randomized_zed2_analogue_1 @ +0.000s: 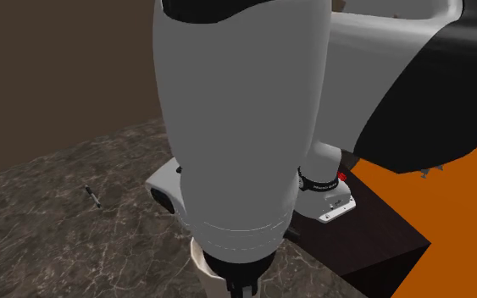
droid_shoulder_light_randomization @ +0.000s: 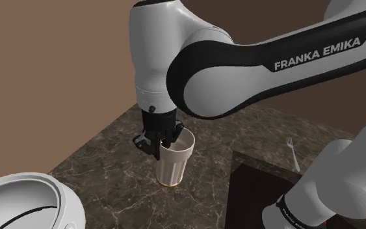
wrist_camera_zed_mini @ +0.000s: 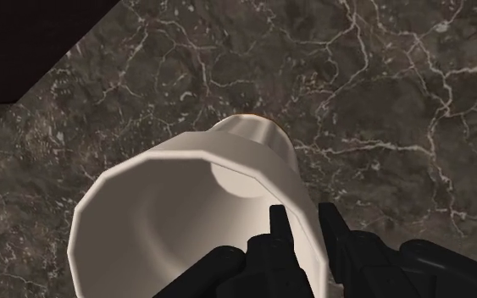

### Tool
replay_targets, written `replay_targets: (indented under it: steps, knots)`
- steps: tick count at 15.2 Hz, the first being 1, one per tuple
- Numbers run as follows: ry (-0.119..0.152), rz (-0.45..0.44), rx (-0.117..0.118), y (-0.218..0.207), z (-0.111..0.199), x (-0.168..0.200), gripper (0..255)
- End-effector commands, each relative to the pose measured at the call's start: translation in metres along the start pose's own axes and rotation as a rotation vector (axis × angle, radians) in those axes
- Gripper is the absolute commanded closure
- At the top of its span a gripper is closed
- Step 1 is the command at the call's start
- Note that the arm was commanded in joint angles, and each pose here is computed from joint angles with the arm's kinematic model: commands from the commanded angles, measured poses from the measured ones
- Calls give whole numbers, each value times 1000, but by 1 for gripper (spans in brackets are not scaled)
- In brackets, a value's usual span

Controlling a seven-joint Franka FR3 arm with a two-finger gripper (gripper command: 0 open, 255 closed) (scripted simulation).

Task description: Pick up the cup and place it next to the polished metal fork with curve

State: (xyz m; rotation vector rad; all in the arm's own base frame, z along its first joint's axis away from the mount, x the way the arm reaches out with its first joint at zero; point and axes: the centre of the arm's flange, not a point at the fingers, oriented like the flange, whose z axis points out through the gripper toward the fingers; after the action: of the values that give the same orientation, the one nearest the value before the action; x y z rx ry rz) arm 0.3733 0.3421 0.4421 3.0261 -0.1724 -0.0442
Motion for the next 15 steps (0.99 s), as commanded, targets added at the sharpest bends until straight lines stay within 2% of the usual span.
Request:
replay_targets:
  steps: [1, 15]
  knots:
    - [0, 0, 0, 1, -11, 0, 255]
    - [0, 0, 0, 9, -85, -1, 255]
